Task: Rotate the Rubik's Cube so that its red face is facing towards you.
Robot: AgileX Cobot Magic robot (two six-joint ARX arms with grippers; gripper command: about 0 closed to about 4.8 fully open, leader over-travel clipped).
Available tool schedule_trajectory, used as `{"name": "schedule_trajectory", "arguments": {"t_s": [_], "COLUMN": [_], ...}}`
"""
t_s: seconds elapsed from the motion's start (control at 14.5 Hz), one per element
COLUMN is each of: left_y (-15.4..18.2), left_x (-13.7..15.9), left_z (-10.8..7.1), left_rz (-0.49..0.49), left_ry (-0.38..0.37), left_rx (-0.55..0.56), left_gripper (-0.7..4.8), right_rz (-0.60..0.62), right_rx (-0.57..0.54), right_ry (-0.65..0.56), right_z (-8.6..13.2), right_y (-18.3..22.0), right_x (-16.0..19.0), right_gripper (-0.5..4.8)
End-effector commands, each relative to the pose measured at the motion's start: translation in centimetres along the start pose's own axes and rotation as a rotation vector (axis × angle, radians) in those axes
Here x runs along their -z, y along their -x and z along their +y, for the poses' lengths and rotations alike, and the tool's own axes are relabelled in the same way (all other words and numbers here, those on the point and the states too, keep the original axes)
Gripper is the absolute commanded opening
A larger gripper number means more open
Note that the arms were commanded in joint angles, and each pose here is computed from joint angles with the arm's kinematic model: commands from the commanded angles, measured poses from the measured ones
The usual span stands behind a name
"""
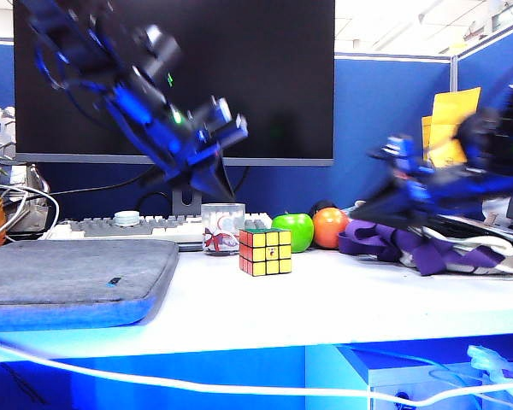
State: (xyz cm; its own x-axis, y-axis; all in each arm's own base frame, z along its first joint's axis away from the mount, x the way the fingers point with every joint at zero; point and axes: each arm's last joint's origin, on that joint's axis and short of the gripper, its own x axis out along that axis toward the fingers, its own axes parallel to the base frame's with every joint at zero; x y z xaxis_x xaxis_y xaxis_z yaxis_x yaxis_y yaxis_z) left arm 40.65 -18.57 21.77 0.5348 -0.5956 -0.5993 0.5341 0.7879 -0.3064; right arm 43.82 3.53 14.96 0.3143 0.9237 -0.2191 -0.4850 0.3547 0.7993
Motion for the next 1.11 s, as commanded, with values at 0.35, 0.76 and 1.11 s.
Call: {"name": "schedule_trajectory", "arguments": {"t_s": [0.35, 0.76, 1.11], "left_y": [0.0, -2.0, -3.9], "left_x": [0.4, 0.9, -0.3], "left_z": [0.0, 1.0, 1.5], "left_rz": [0.072, 0.049, 0.031], "left_ry": [0.011, 0.014, 0.006], "left_rx": [0.092, 0.011, 0.031], "left_gripper": [0.15, -0.05, -0.05], "right_rz": [0.048, 0.040, 0.052], "right_rx": [-0.039, 0.027, 0.037], "right_ry": [0.083, 0.076, 0.051], "right_z": [1.0, -0.3, -1.1], "right_y": [-6.0, -6.3, -6.6], "right_x": [-2.2, -2.0, -1.4], "right_gripper": [-0.01, -0.01, -0.01]}}
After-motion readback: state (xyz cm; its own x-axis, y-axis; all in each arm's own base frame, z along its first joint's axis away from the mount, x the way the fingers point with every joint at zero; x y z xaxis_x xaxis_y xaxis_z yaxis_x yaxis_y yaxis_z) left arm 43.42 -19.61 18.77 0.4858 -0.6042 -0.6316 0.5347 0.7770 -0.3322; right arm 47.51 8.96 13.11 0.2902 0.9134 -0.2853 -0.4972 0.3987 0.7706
